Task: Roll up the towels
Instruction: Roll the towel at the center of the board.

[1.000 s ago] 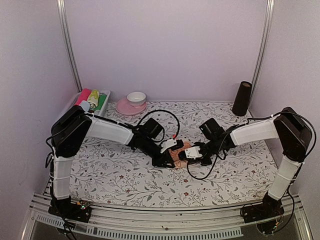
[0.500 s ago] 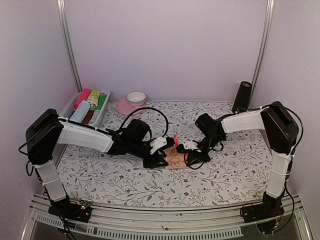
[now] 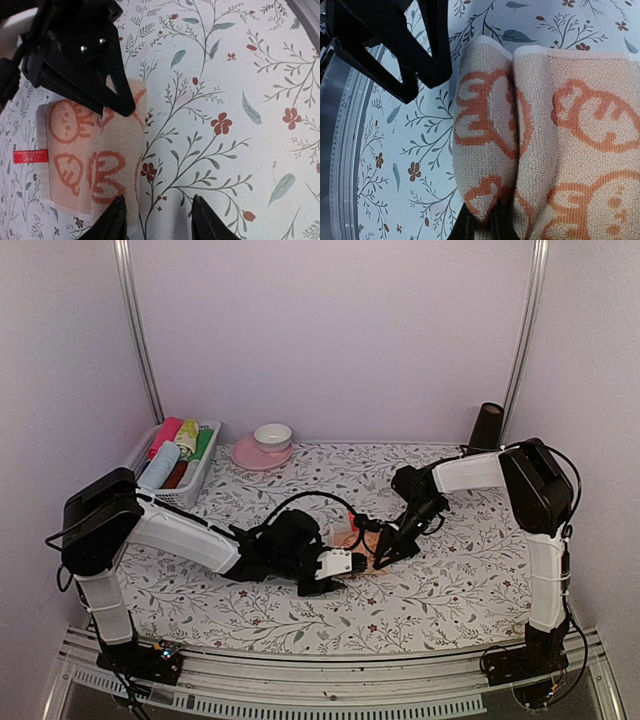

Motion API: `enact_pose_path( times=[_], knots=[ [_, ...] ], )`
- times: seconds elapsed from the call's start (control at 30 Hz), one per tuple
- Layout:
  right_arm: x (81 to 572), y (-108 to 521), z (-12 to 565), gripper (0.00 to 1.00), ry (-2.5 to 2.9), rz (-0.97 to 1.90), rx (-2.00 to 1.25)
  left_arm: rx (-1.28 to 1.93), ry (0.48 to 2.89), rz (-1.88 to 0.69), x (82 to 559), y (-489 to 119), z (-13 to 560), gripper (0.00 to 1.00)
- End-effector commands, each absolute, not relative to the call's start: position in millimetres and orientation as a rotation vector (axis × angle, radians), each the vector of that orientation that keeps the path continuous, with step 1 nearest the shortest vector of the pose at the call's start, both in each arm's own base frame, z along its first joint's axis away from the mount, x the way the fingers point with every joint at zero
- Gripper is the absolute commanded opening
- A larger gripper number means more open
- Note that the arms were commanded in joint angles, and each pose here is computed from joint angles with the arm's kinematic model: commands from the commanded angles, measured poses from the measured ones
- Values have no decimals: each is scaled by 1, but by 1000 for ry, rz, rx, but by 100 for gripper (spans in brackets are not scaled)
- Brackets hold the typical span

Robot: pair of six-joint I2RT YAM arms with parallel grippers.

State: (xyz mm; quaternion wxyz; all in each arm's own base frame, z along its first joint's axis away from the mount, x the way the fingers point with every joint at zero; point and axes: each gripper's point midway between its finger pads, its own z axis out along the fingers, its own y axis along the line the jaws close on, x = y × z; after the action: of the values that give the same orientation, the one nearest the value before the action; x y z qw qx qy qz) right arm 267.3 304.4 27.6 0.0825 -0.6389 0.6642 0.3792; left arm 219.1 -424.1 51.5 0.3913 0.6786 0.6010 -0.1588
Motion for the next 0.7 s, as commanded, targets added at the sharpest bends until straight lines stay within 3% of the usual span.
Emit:
enact_pose_path(
  times=[0.0, 0.33, 0.67],
  knots=[
    [260, 295, 15, 4, 2100, 1161, -1900, 1697, 1476, -294, 236, -432, 56, 44],
    [260, 292, 9, 4, 2122, 1156, -1914, 1696, 1445, -234, 243, -434, 52, 48],
    [258, 293, 10, 4, 2122, 1177, -1917, 1770, 1517, -146, 250, -427, 12, 45]
  ],
)
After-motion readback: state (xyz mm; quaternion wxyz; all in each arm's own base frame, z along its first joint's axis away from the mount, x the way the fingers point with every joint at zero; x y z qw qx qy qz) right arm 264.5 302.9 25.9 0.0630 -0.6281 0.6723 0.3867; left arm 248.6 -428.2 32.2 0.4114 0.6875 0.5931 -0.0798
